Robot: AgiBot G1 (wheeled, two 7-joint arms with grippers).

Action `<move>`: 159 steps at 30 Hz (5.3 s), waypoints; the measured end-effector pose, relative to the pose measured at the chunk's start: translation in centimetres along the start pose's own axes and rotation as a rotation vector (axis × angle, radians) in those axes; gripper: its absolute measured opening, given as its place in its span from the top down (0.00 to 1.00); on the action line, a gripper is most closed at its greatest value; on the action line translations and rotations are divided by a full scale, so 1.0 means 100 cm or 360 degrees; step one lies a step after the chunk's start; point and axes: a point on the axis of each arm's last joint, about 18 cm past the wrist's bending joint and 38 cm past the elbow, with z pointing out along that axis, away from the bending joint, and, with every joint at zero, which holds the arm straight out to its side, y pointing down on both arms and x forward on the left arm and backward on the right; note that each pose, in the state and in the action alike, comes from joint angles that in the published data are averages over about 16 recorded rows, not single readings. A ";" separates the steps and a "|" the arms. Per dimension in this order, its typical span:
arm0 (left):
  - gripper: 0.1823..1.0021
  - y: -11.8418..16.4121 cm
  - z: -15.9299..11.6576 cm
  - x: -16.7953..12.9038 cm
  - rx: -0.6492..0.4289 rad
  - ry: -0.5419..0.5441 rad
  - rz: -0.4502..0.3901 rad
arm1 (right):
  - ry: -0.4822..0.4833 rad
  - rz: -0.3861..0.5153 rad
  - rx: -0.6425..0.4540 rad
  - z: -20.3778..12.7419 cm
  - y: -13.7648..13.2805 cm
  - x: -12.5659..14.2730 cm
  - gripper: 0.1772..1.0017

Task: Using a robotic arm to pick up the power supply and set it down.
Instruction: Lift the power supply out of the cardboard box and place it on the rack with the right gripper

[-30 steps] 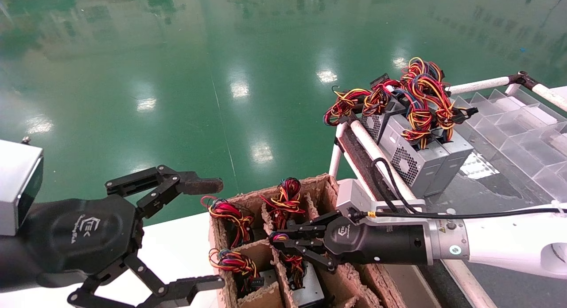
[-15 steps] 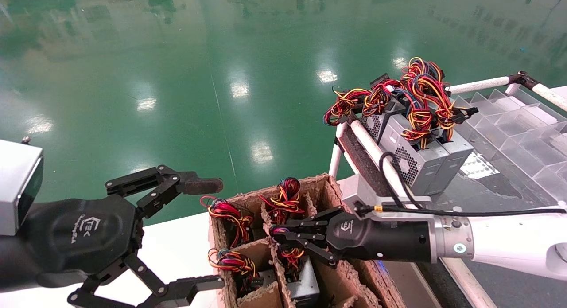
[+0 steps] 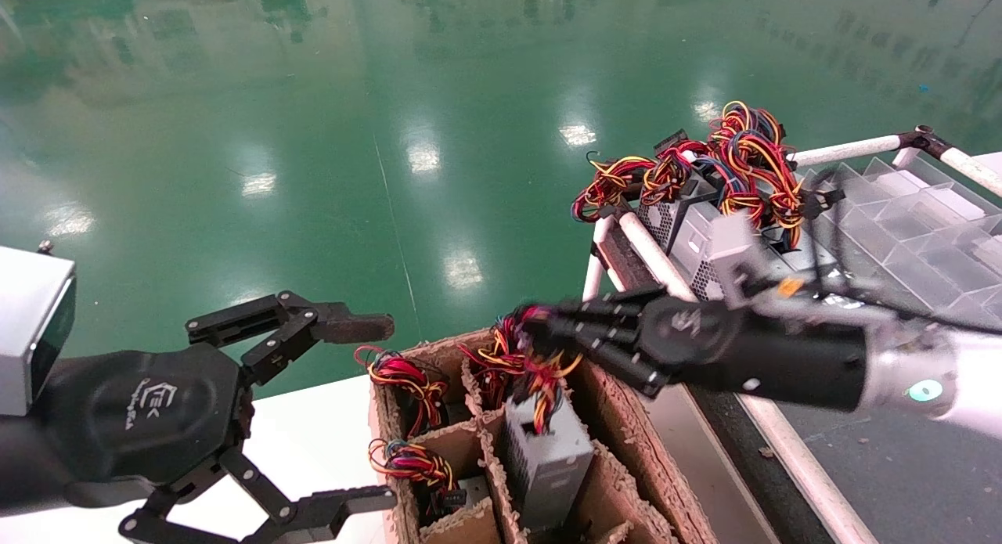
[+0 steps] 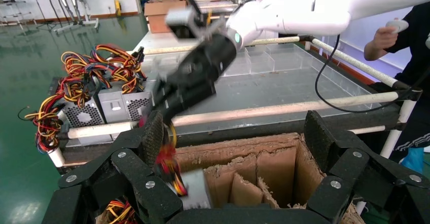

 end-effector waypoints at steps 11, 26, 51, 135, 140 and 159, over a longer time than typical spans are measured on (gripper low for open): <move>0.00 0.000 0.000 0.000 0.0000 0.0000 0.0000 | 0.0132 -0.0147 0.0200 -0.052 -0.073 0.008 0.92; 0.00 0.000 0.000 0.000 0.0000 0.0000 0.0000 | 0.0450 -0.0412 0.0399 -0.142 -0.163 0.019 0.92; 0.00 0.000 0.000 0.000 0.0000 0.0000 0.0000 | 0.1162 -0.0405 0.0349 -0.319 -0.151 -0.002 0.92; 0.00 0.000 0.000 0.000 0.0000 0.0000 0.0000 | 0.1323 -0.0237 -0.0145 -0.234 -0.060 0.095 0.92; 0.00 0.000 0.000 0.000 0.0000 0.0000 0.0000 | 0.1323 -0.0237 -0.0140 -0.226 -0.062 0.100 0.92; 0.00 0.000 0.000 0.000 0.0000 0.0000 0.0000 | 0.1371 -0.0214 -0.0157 -0.193 -0.054 0.124 0.92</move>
